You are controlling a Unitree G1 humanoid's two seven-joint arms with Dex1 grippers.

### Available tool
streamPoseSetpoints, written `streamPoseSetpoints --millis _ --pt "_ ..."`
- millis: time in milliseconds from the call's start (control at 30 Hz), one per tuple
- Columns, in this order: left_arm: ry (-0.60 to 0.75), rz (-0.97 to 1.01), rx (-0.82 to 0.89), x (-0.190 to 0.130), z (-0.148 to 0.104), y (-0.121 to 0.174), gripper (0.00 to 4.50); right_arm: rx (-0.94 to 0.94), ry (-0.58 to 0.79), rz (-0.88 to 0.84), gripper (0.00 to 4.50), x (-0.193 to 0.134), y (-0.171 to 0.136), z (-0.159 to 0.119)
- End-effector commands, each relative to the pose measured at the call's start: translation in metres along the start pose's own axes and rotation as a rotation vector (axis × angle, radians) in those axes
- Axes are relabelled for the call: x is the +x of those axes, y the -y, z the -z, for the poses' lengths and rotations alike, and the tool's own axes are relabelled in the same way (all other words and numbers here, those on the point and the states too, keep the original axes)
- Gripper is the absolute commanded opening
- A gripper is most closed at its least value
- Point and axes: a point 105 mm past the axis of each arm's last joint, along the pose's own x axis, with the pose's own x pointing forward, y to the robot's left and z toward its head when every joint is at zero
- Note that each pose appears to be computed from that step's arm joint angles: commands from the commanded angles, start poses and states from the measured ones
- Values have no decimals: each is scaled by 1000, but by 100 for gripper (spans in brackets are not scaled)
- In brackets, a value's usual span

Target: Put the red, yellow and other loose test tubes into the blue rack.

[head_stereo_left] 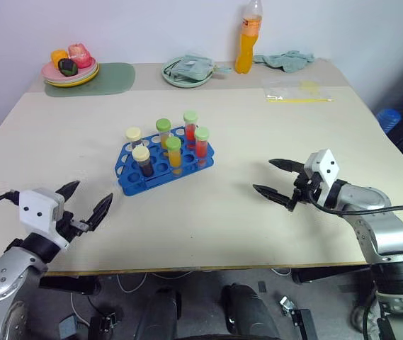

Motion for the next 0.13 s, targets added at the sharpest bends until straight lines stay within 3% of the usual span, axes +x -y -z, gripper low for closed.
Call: streamPoseSetpoints --millis 33,133 --pt "-6 -11 41 -5 3 -6 414 -29 9 12 450 -8 2 -5" --pt "-9 -16 33 -4 6 -6 414 -21 7 7 450 -6 -1 -4"
